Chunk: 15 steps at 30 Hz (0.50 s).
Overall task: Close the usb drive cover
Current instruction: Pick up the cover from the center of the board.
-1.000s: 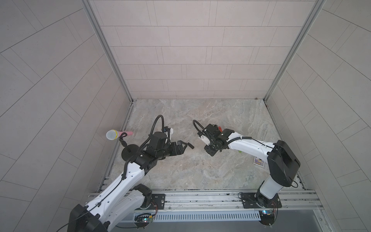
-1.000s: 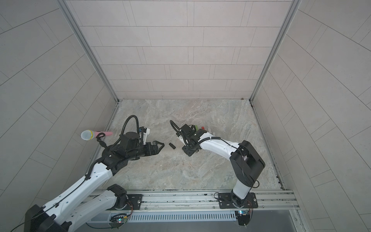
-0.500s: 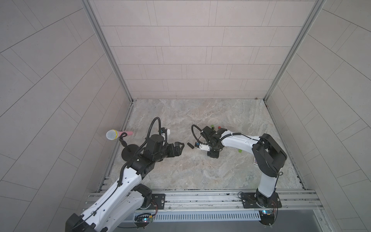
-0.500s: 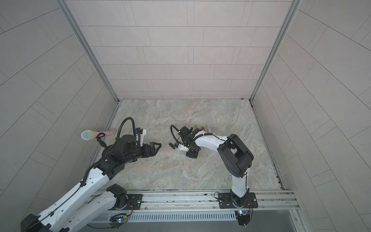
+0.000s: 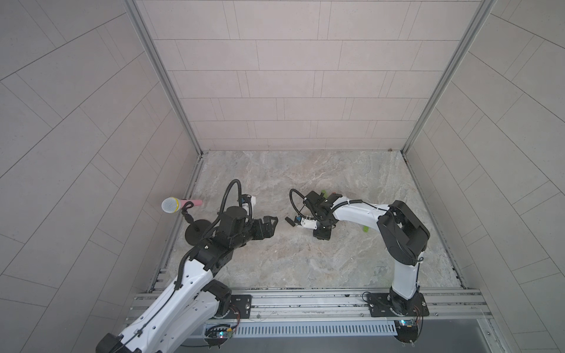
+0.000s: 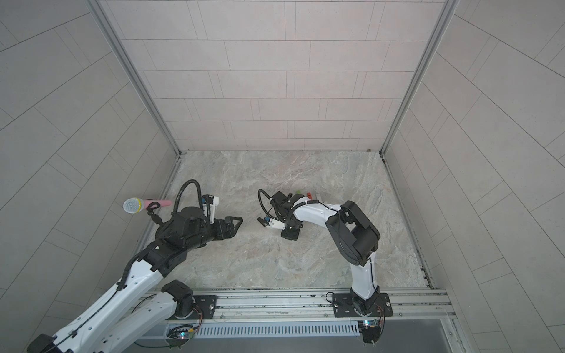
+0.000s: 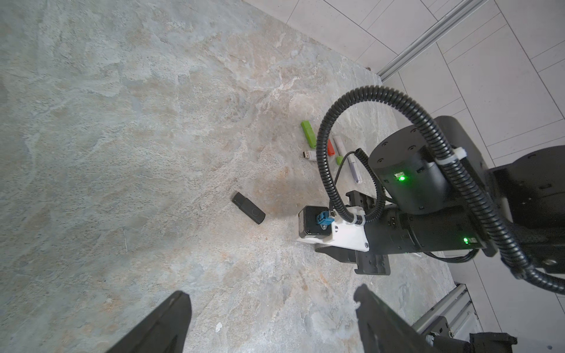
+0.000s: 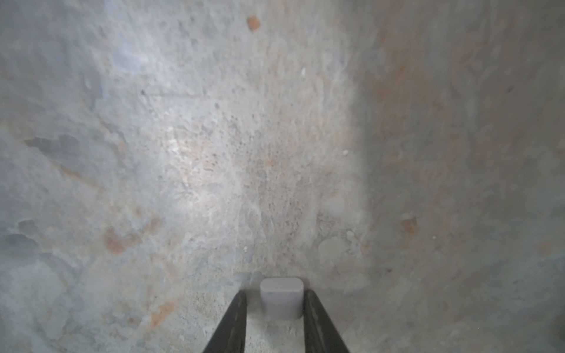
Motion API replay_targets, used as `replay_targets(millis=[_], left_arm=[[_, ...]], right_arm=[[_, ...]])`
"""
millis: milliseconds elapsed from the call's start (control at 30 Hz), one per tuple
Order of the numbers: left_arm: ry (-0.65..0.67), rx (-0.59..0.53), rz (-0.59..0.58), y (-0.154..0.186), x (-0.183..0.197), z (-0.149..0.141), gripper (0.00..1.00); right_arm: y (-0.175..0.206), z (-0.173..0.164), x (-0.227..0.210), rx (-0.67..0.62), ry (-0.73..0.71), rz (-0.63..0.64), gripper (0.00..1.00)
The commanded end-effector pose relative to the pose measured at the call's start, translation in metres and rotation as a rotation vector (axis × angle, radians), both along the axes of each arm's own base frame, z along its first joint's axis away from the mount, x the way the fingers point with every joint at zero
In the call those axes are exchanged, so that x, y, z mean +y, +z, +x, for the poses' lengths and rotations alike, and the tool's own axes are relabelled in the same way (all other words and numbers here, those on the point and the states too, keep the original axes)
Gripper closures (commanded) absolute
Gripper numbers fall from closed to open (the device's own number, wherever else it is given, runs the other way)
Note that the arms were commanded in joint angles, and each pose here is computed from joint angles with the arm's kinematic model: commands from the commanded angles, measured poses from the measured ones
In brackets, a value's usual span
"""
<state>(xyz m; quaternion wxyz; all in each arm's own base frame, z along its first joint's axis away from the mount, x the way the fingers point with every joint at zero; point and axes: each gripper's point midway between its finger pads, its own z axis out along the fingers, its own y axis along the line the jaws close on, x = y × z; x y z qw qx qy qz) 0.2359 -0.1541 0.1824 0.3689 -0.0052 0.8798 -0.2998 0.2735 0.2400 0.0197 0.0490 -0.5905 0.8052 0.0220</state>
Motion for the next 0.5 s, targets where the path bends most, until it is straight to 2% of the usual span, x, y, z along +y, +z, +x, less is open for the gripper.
replay_targets(millis=[0, 233, 467], left_arm=[[0.006, -0.008, 0.016, -0.002, 0.003, 0.001, 0.09], [0.004, -0.006, 0.012, -0.002, 0.002, 0.002, 0.09], [-0.004, 0.0, 0.002, -0.001, -0.001, 0.003, 0.09]], right_arm=[[-0.017, -0.01, -0.013, 0.058, -0.012, -0.071, 0.71], [-0.019, -0.012, -0.026, 0.054, -0.048, -0.108, 0.71], [-0.021, -0.009, -0.018, 0.051, -0.07, -0.072, 0.78]])
